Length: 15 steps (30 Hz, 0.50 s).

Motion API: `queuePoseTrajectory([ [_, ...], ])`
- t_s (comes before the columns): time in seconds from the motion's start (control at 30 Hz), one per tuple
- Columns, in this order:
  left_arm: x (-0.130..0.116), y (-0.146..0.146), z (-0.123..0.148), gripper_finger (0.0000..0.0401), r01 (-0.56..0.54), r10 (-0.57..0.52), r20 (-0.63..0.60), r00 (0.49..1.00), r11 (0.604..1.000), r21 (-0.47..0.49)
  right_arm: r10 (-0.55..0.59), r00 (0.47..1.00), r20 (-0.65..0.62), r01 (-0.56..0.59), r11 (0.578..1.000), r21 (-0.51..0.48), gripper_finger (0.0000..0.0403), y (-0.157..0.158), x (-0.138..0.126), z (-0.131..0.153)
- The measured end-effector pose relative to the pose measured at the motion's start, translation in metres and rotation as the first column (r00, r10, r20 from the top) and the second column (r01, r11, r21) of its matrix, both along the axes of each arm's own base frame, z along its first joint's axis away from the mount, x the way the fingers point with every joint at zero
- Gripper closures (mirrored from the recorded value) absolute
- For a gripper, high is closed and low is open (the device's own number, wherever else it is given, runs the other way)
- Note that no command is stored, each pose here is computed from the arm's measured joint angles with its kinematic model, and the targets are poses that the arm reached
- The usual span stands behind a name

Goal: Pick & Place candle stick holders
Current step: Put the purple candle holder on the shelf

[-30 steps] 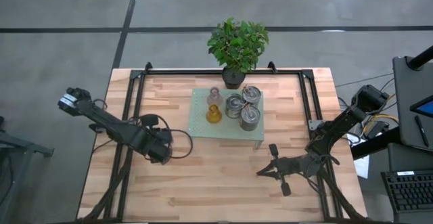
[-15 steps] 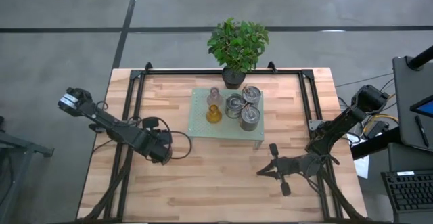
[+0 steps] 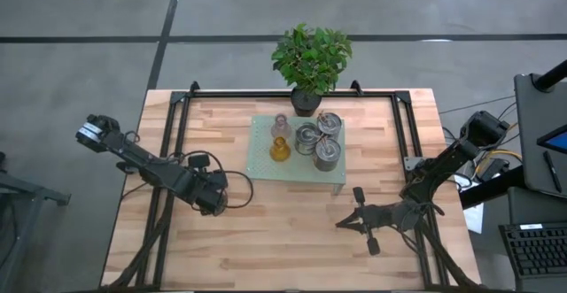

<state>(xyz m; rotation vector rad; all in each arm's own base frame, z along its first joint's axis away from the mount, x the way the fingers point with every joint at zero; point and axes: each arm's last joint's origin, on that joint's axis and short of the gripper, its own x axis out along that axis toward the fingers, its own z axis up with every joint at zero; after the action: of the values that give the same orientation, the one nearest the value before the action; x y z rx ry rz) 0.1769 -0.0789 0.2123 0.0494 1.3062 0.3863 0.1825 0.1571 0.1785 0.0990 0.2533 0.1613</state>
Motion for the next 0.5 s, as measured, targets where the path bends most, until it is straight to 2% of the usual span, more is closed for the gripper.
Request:
queuePoseTrajectory([
  [0.2, 0.005, -0.003, 0.027, 0.0379, 0.011, -0.011, 0.019, 1.000, 1.000, -0.006, 0.000, 1.000, 0.000, 0.000, 1.000, 0.000, 0.0394, 0.000, 0.000, 0.000],
  [0.5, 0.012, -0.002, 0.096, 0.0382, 0.079, -0.086, 0.105, 0.991, 0.995, 0.063, -0.001, 1.000, 0.000, 0.001, 1.000, 0.000, 0.0394, 0.000, 0.000, 0.000],
])
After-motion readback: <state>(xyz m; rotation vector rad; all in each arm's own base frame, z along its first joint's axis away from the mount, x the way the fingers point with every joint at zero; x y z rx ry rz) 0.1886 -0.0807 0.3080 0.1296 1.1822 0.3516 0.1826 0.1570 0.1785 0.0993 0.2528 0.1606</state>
